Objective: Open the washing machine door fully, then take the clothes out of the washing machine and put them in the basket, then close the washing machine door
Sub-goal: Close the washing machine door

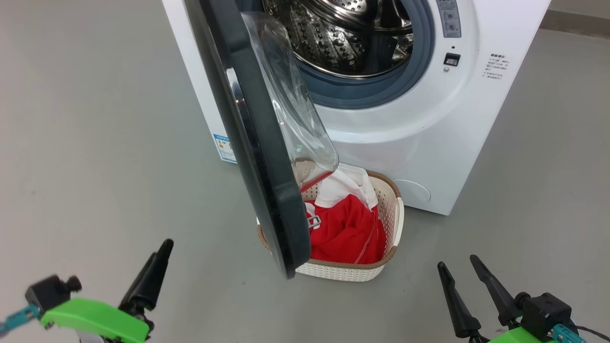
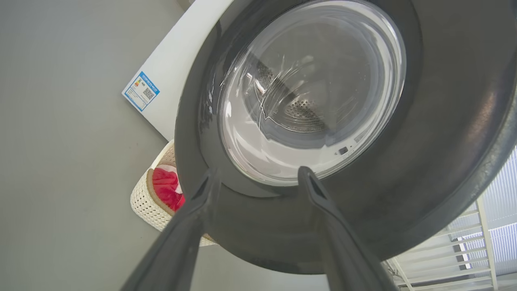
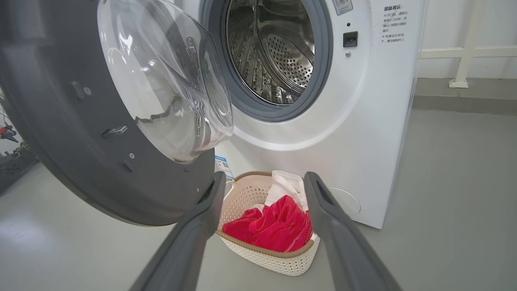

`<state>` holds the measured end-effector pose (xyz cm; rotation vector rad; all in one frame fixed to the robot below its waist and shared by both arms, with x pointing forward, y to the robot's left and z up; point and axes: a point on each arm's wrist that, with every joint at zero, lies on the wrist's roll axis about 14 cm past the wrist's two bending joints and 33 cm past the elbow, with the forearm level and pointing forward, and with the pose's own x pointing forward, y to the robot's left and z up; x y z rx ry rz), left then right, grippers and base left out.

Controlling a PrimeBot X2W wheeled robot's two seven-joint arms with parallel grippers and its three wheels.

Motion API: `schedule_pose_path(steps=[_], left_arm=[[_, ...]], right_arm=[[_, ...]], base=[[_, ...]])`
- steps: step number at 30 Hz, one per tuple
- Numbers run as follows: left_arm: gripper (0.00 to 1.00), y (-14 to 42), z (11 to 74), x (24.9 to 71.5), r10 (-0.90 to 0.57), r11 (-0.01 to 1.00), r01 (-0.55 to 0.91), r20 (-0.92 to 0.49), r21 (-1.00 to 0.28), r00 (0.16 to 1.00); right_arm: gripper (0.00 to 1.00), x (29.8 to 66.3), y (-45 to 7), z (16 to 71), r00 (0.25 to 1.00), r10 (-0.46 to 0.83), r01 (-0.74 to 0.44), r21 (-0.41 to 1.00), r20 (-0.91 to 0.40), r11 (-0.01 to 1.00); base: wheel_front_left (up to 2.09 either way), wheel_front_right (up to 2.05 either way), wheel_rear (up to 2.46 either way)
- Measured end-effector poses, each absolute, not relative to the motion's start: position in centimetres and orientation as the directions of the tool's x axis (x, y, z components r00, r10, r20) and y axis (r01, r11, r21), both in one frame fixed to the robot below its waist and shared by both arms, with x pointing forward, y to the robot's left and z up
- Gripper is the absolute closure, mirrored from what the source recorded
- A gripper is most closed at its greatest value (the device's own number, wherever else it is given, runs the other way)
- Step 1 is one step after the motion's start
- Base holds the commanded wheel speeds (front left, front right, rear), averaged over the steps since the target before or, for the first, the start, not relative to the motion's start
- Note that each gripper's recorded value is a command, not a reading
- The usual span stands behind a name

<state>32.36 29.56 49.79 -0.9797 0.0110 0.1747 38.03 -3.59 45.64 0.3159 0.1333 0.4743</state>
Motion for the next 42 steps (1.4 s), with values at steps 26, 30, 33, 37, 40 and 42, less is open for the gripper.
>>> schedule_pose_path(steps=[26,30,33,37,40,42], left_arm=[[0.0,27.8,44.0,28.8,0.228,0.765,-0.282,-0.166,-0.579,0.959],[0.0,27.5,44.5,28.5,0.231,0.829,-0.269,-0.139,-0.491,0.963],[0.0,27.5,45.2,28.4,0.227,0.891,-0.252,-0.111,-0.377,0.968],[0.0,27.2,46.0,28.1,0.253,0.909,-0.263,-0.073,-0.324,0.965],[0.0,27.4,46.4,27.7,0.274,0.921,-0.279,-0.056,-0.273,0.96],[0.0,27.5,46.6,27.5,0.283,0.921,-0.286,-0.05,-0.266,0.958]], right_arm=[[0.0,38.2,-3.3,45.4,0.878,0.475,-0.432,0.329,-0.059,0.839],[0.0,38.3,-3.6,45.7,0.883,0.467,-0.427,0.327,-0.052,0.843],[0.0,38.4,-3.9,45.9,0.888,0.457,-0.42,0.324,-0.046,0.848],[0.0,38.4,-3.8,46.2,0.89,0.454,-0.418,0.324,-0.038,0.848],[0.0,38.4,-3.8,46.4,0.892,0.452,-0.418,0.326,-0.033,0.848],[0.0,38.4,-3.8,46.5,0.892,0.451,-0.417,0.328,-0.031,0.848]], base=[[0.0,0.0,0.0],[0.0,0.0,0.0],[0.0,0.0,0.0],[0.0,0.0,0.0],[0.0,0.0,0.0],[0.0,0.0,0.0]])
